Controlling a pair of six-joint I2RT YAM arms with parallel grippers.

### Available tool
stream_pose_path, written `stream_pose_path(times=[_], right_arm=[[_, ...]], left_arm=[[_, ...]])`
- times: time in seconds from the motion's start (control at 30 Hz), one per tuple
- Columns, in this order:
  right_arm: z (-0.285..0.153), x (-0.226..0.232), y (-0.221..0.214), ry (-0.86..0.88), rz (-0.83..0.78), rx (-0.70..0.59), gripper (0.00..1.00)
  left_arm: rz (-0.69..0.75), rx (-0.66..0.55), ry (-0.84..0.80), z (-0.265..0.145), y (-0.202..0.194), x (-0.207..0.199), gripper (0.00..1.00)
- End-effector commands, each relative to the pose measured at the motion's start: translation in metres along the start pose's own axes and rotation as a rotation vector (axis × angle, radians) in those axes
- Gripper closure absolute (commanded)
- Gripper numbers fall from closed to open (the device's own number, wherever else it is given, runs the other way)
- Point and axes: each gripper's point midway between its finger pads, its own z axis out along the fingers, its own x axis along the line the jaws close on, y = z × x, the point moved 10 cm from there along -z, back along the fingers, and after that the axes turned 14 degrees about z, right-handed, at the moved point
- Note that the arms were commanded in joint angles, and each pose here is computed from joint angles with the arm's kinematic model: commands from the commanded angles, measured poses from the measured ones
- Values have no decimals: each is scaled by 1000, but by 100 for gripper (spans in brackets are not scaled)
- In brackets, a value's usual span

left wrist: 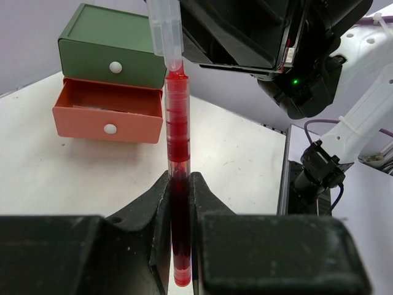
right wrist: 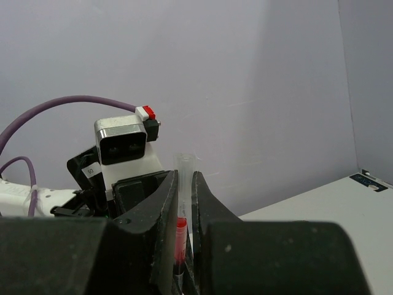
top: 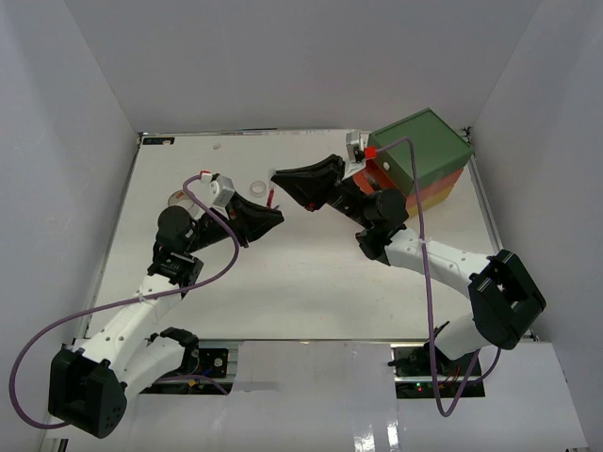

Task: Sort the stationery into containers
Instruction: Close the pen cap on the pen.

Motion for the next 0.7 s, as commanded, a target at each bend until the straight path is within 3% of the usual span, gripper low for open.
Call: stream_pose_path(times=[0.0,0.67], right_arm=[[-2,14,10,59,-32,-50,92],[-7,14,6,75,-34,-46,88]], left_arm=[[25,-60,-12,2,8,-3,100],[49,-134,-33,18,17,-1,100]])
